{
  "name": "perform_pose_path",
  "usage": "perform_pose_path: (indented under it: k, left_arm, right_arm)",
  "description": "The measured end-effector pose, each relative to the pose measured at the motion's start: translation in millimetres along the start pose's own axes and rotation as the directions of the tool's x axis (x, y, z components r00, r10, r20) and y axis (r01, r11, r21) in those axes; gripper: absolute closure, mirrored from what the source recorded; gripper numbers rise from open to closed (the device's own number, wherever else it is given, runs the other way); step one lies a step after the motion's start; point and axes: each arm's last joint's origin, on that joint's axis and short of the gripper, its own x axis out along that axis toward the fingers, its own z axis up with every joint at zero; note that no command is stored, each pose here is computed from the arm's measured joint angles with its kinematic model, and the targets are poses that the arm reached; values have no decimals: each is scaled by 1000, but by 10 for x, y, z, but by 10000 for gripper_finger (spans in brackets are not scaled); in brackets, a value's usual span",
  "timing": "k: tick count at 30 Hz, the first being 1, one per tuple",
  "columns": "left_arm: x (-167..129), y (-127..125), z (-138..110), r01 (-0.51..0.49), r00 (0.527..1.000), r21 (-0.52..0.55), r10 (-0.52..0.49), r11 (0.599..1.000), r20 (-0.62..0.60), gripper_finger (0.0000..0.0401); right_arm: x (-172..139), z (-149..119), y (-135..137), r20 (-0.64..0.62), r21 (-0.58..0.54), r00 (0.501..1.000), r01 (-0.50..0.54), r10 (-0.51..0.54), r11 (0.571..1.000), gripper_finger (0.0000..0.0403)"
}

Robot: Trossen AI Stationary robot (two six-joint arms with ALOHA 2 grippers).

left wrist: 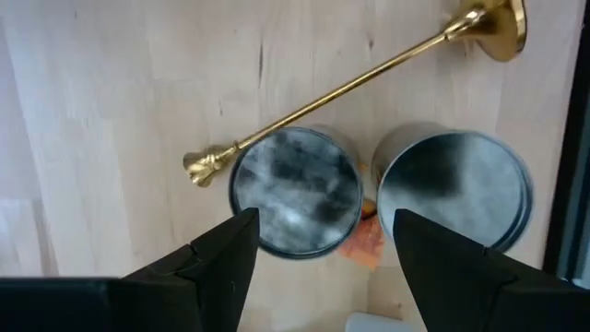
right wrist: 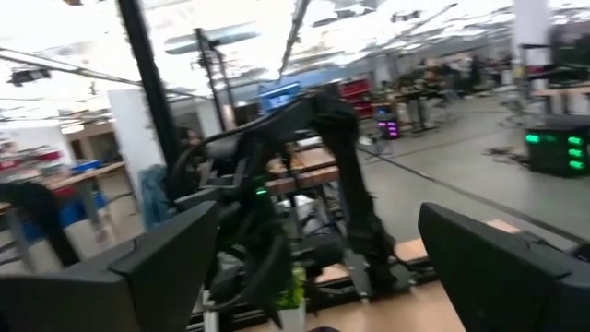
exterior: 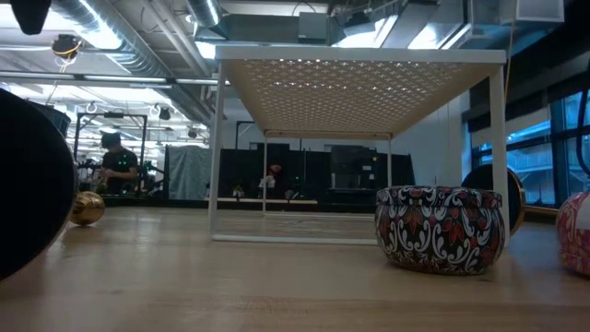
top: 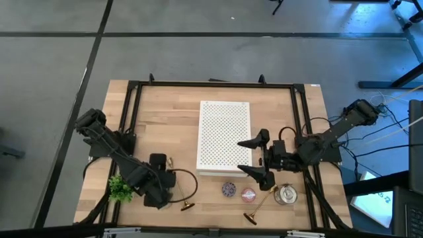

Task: Pick & Place candle stick holders
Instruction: Put the top silver scented candle on the shelf

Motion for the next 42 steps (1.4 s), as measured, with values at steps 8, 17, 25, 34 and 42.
perform_pose_path:
  k: [8, 17, 25, 34, 42]
  left_arm:
    - [29, -48, -9, -51, 998, -23, 51, 998, 32, 146]
    - [96, -6, 6, -75, 997, -63, 77, 995, 32, 90]
    - [347, 224, 97, -56, 995, -192, 40, 980, -86, 50]
    - [362, 349, 215, -4, 997, -291, -18, 957, -71, 47]
    - [319, 155, 133, 0, 1000, -383, -3, 924, -6, 47]
  right_arm:
    - [-80, -9, 66, 1, -46, 997, 75, -75, 996, 27]
    - [-115, -8, 99, -1, -106, 997, 78, -79, 991, 27]
    - [-191, 72, 3, -10, -228, 973, 223, -232, 948, 27]
    - [-218, 20, -19, -31, -210, 946, 309, -322, 928, 27]
    - [-224, 25, -21, -24, -256, 938, 327, -344, 909, 27]
